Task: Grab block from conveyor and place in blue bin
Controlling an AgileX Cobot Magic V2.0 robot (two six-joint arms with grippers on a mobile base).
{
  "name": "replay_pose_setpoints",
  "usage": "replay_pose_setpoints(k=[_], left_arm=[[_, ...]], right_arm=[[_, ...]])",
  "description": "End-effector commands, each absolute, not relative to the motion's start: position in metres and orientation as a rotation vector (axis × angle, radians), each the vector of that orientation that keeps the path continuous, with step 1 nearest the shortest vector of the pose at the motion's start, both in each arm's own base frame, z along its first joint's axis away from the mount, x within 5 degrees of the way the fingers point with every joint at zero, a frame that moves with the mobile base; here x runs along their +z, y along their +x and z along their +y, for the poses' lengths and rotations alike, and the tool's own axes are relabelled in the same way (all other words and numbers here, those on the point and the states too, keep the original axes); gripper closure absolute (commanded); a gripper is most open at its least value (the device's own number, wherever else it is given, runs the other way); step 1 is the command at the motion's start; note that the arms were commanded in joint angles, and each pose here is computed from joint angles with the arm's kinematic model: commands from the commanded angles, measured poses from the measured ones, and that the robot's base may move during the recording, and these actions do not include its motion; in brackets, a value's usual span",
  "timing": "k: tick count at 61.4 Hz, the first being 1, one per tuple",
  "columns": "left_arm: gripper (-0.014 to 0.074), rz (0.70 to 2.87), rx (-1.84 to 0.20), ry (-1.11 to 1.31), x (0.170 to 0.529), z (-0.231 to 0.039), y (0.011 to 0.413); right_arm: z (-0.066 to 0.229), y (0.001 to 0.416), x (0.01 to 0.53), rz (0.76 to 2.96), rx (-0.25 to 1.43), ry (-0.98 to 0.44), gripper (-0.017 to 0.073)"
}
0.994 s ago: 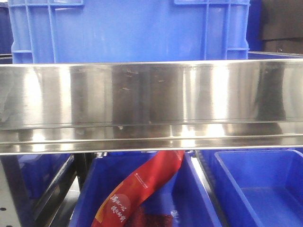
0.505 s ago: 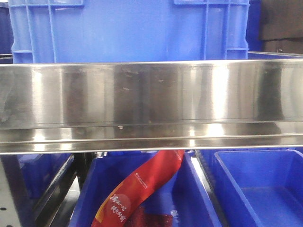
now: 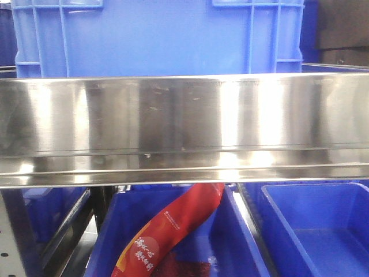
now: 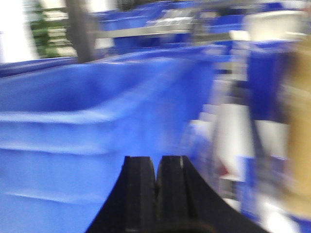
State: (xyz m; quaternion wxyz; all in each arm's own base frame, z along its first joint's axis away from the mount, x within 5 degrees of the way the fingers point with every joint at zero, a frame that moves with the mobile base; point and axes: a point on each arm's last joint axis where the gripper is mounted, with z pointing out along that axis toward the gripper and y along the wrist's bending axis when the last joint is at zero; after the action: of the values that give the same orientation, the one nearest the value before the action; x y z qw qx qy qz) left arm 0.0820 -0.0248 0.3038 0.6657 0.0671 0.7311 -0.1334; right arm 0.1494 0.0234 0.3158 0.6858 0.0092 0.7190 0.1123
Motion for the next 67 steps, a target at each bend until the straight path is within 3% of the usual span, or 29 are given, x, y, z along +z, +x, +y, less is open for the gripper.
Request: replay_pose_setpoints(k=[1,9,20,67], left_arm=[[0.0704,1.611,-0.265,0.102,0.298,-0.018,0.071],[0.0704,1.575,-0.193,0.029,0.288,-0.011,0.06],[0.0704,1.584,-0.119,-0.037,0.282,-0.007,0.05],[0.0704,1.594,-0.053,-0.104,0.281,-0.003,0.05]], right_arm=[[0.012,0.138,0.31,1.578,0.203,0.082,0.072],[0.001,0.124,0.302,1.552,0.138,0.13,0.072],[-0.001,0.108,0.291,1.582,0.082,0.095,0.072],[-0.001,0.079,0.306,1.407,0.085,0.084,0.0721]])
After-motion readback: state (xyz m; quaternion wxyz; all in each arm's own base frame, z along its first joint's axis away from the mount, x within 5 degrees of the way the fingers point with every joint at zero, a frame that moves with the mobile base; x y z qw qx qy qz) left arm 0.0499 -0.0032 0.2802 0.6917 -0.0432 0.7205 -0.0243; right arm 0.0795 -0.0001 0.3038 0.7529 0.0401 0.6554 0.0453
